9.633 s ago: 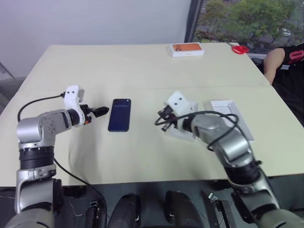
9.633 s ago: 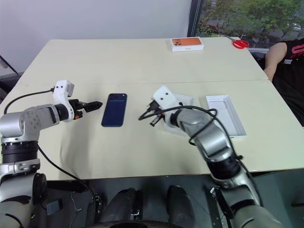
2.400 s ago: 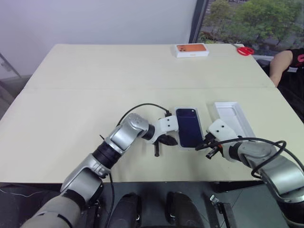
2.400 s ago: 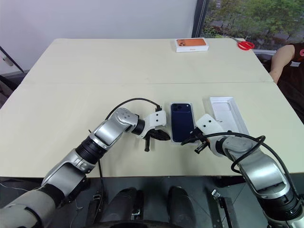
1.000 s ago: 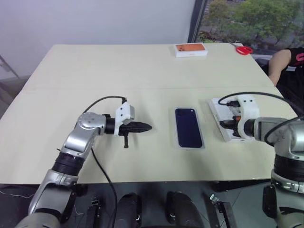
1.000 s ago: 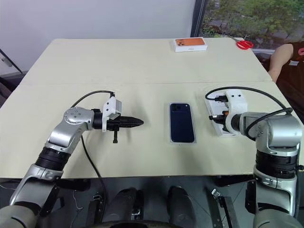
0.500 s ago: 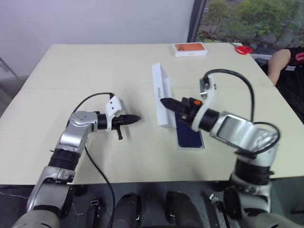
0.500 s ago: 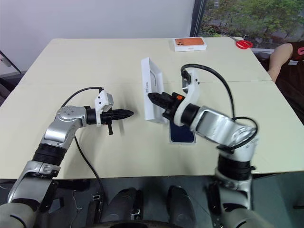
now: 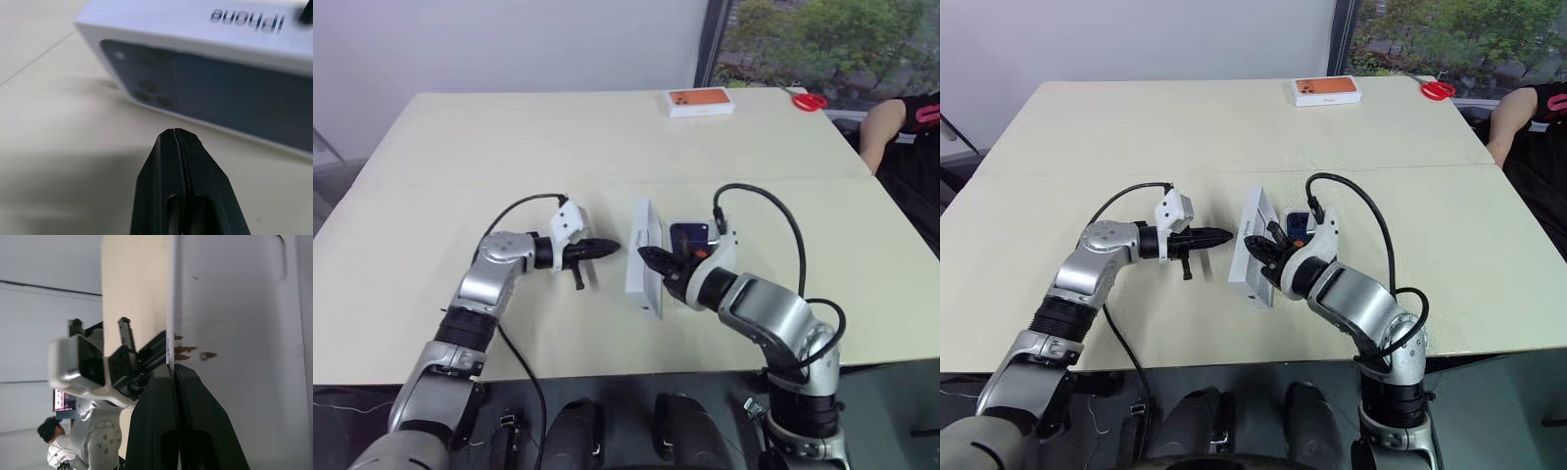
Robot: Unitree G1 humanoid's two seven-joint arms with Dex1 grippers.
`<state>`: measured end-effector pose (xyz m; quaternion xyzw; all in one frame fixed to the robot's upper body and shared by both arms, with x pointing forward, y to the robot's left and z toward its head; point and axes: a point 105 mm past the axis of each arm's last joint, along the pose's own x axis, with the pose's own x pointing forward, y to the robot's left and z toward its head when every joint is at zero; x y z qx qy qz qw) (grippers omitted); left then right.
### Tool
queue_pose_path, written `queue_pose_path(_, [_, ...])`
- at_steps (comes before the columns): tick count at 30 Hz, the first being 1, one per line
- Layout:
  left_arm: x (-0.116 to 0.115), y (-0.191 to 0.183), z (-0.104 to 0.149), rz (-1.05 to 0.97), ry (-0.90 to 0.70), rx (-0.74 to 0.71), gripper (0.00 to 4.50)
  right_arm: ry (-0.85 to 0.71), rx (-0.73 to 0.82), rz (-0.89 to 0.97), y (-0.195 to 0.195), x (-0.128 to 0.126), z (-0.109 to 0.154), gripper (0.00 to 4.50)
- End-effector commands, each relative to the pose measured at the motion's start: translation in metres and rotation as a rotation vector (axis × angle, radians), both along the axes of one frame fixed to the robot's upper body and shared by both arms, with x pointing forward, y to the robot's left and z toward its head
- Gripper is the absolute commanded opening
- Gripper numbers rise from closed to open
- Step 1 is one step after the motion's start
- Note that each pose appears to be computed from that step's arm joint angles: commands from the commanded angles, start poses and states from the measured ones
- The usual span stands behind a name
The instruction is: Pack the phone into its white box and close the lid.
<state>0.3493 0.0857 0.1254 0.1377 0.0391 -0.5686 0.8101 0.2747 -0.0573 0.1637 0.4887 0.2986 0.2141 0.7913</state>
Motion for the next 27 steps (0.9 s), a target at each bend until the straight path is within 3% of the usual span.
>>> queue_pose_path(1, [-0.003,-0.016,0.017,-0.055,-0.059,-0.011,0.00,-0.039,0.023,-0.014,-0.007,-0.002,0.009,0.93])
queue_pose_path(8, [-0.015,-0.040,0.017,-0.138,-0.047,-0.036,0.00,-0.166,-0.050,-0.036,-0.025,0.006,0.030,4.45])
queue_pose_path(12, [-0.020,-0.062,0.022,-0.169,-0.056,-0.070,0.00,-0.285,-0.250,-0.048,-0.058,0.015,0.044,4.48])
queue_pose_path(18, [-0.021,-0.086,0.026,-0.150,-0.037,-0.107,0.00,-0.301,-0.557,-0.040,-0.103,0.019,0.041,4.48])
queue_pose_path(27, [-0.012,-0.053,0.041,-0.066,-0.029,-0.132,0.00,-0.393,-0.836,0.001,-0.124,0.022,0.038,4.48])
